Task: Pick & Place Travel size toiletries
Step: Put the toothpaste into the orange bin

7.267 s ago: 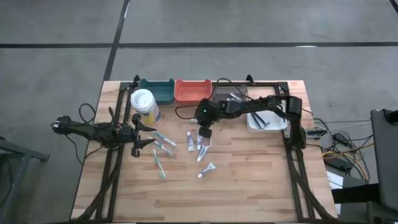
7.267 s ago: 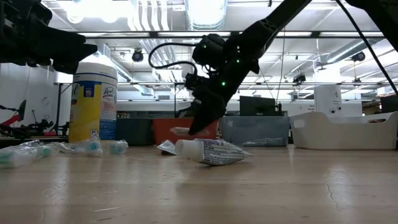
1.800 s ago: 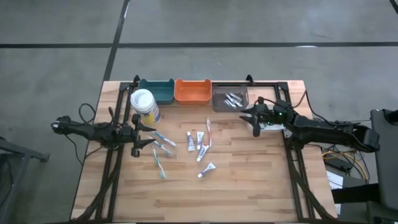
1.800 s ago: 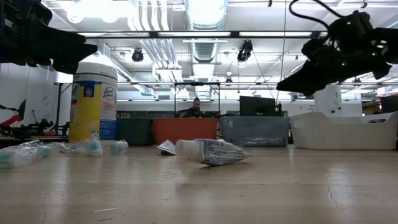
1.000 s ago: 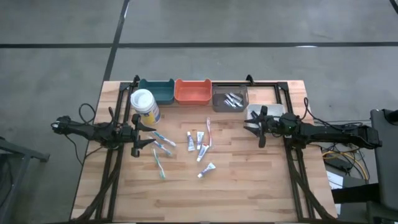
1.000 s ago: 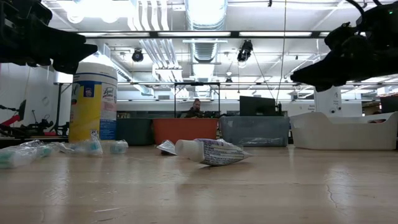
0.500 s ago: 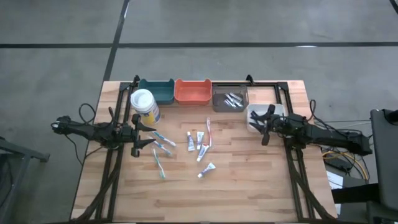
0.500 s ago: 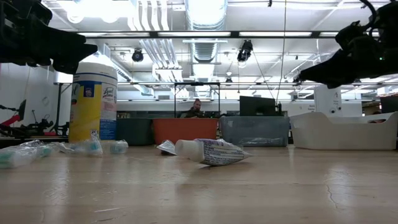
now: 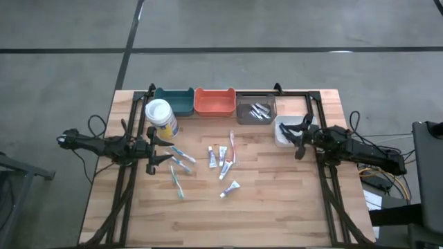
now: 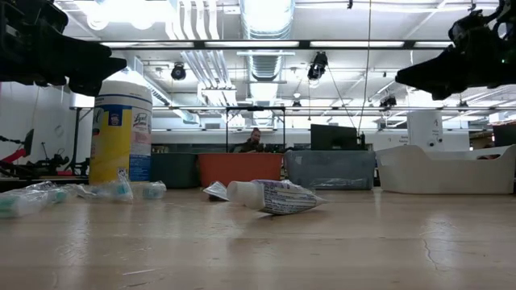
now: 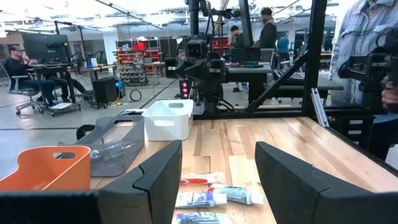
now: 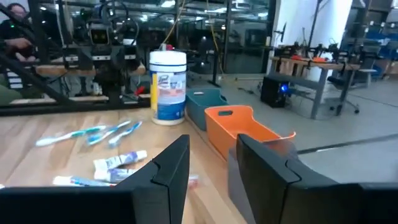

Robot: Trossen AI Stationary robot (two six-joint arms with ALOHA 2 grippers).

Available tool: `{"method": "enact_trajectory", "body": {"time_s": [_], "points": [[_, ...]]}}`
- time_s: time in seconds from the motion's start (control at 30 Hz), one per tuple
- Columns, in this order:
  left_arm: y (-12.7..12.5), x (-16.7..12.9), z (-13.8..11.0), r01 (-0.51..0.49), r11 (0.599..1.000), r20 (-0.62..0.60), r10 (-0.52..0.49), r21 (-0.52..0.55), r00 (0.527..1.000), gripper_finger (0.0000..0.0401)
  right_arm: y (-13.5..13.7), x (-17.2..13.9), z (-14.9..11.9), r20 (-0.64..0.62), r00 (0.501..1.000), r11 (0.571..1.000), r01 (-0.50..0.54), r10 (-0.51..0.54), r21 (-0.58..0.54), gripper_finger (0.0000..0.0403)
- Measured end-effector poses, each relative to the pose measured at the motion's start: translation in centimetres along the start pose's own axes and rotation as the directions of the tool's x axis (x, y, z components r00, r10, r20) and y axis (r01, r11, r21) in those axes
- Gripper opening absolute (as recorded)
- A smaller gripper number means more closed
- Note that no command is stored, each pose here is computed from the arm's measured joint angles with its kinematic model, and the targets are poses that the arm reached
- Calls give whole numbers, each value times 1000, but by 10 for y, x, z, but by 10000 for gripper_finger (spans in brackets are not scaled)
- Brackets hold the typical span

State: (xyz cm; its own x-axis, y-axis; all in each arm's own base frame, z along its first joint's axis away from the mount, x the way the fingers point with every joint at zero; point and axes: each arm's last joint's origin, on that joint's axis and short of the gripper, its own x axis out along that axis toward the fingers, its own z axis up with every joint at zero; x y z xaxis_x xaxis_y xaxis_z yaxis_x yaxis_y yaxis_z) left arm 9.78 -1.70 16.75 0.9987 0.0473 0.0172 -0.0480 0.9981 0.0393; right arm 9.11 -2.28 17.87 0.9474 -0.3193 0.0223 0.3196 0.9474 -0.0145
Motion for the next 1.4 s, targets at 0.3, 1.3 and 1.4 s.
{"method": "enact_trajectory", "body": {"time_s": [0.3, 1.3, 1.4], "points": [[0, 0, 0, 0, 1000, -1, 0, 0, 1000, 209, 4, 3, -11, -2, 994, 993, -107, 107, 49, 119], [1, 0, 10, -8, 974, 97, 30, -226, 995, 209, 19, 0, -11, -4, 964, 960, -263, 264, 96, 123], [1, 2, 11, -11, 980, 106, 32, -197, 994, 209, 19, 0, -12, -9, 964, 960, -262, 264, 99, 127]]}}
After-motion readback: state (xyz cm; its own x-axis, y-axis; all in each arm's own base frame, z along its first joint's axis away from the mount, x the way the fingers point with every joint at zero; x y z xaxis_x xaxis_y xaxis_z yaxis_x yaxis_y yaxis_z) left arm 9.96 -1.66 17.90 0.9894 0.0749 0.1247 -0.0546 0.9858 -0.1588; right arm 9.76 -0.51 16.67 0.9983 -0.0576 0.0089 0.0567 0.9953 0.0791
